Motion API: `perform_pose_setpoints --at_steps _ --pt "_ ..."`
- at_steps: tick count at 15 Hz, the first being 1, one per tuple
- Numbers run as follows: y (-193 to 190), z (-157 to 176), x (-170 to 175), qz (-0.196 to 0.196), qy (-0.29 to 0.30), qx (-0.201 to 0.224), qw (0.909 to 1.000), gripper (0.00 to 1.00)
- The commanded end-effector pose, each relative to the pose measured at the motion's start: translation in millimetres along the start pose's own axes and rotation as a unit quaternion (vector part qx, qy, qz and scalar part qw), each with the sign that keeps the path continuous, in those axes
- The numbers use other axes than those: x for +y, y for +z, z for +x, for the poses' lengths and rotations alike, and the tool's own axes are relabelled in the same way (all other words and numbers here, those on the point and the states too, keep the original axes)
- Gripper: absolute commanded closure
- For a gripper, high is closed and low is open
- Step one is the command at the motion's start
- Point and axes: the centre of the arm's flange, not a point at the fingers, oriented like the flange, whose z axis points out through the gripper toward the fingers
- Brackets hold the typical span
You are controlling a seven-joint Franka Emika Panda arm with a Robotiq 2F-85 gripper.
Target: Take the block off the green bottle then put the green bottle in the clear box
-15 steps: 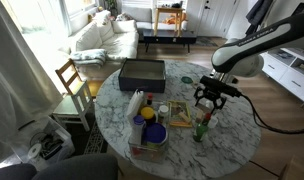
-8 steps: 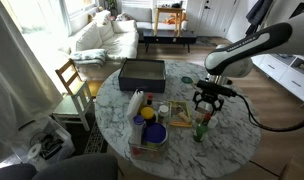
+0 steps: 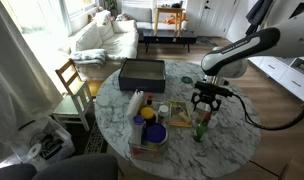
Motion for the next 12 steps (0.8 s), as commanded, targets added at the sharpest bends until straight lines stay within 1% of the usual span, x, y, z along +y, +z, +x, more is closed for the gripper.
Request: perform_pose_setpoints --at_steps 1,5,12 --pt "8.1 16.5 -3.3 0.005 -0.007 -0.020 0.9998 0.40" --pt "6.8 18.5 -5.3 0.019 -0.011 -0.030 0.9993 0.40" --pt "9.1 18.9 -3.7 0.010 -0.019 -0.031 0.9993 0.40"
